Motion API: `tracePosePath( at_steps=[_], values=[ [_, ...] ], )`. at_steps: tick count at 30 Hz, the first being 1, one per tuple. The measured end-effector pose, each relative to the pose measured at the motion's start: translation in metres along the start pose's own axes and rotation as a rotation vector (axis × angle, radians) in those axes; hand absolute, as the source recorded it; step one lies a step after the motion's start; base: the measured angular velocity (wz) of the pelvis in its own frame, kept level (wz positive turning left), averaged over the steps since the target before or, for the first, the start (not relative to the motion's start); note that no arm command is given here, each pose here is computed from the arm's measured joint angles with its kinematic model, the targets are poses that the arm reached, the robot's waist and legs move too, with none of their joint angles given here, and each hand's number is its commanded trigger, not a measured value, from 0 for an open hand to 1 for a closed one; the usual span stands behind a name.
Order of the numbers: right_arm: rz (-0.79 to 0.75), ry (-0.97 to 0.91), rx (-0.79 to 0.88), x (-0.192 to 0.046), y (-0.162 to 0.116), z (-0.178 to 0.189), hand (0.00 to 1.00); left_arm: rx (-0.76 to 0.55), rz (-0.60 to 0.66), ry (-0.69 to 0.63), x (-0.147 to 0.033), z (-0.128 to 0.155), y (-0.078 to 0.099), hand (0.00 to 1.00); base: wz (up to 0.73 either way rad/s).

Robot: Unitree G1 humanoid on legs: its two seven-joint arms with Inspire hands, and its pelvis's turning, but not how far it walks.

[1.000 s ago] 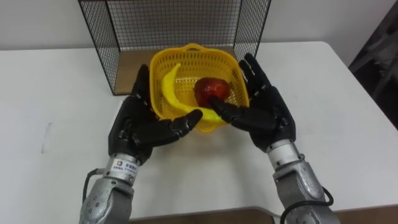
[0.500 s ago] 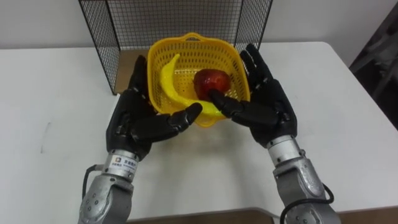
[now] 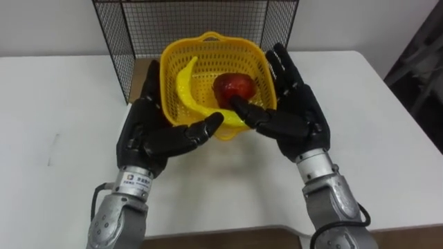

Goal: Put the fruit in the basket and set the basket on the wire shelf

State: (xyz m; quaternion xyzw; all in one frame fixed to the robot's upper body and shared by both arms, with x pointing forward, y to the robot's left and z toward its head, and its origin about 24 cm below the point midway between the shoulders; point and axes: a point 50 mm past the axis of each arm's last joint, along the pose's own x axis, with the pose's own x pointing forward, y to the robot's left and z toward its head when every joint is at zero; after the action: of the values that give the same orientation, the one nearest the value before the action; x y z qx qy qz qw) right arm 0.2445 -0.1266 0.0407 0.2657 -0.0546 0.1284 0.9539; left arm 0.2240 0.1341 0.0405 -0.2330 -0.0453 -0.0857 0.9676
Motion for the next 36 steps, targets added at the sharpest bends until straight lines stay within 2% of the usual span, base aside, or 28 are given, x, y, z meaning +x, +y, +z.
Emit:
tracePosePath(
  at_steps=[5, 17, 34, 36],
  values=[
    [-0.010, 0.021, 0.003, -0.003, -0.002, -0.005, 0.00, -0.048, 0.020, 0.004, -0.001, -0.001, 0.004, 0.00, -0.02],
    [-0.028, 0.068, 0.003, -0.009, -0.011, -0.013, 0.00, -0.042, 0.017, 0.015, -0.003, -0.003, 0.004, 0.00, -0.13],
    [0.018, 0.006, -0.012, -0.003, -0.003, -0.002, 0.00, -0.029, 0.003, 0.021, -0.003, -0.003, 0.004, 0.00, 0.04],
    [0.027, -0.003, -0.019, 0.001, -0.002, 0.001, 0.00, -0.024, -0.004, 0.000, 0.002, 0.001, 0.003, 0.00, 0.03]
  ],
)
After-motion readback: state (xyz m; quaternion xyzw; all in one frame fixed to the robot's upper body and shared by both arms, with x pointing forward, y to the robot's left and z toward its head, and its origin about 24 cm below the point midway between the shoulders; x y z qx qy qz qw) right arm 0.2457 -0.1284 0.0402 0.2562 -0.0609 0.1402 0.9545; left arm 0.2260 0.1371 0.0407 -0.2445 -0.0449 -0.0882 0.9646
